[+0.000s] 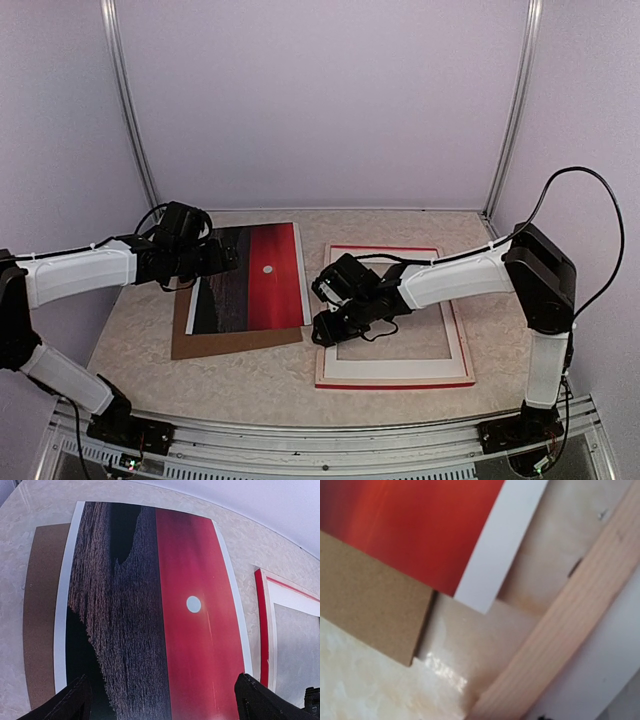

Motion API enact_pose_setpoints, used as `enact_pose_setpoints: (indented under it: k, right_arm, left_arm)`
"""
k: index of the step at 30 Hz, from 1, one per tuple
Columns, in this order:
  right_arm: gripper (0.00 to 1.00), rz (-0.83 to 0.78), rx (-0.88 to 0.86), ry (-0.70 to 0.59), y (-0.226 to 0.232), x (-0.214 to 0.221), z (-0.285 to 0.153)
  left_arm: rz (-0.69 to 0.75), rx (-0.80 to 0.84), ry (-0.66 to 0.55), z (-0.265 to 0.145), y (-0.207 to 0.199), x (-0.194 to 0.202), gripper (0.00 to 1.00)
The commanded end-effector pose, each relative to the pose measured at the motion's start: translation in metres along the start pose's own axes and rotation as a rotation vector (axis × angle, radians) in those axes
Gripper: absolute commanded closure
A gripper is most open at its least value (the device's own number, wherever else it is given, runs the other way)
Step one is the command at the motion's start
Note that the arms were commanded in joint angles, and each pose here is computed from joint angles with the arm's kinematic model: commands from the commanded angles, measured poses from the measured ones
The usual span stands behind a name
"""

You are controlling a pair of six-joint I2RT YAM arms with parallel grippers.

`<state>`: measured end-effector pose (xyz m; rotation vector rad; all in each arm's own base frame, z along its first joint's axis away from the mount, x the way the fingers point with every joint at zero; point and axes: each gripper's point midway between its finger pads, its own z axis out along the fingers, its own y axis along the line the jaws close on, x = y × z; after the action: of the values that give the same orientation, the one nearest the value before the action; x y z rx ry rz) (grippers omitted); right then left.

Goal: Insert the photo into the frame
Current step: Press the mat board onto the glass panel.

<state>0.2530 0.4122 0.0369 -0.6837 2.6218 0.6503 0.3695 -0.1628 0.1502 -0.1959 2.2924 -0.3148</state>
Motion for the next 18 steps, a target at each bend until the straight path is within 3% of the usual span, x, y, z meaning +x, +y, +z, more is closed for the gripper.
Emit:
enact_pose_setpoints:
  k: [1,14,18]
  right_arm:
    - [0.5,0.052,0.088,0.099,-0.016,0.035,0.006]
    - [0.41,0.027,-0.11,-0.03,0.024,0.012,-0.034]
    - [0.39,0.044,-0.071,-0.048,0.016,0.014,-0.047]
  left_arm:
    - [0.014,-0.022,-0.015,0.001,0.006,-0.003,0.01]
    - [-0.01,-0.058,-0.039,-0.003,0.026,-0.017,0.01]
    - [-0.012,-0.054,-0.038,-0.003,0.026,-0.017,0.01]
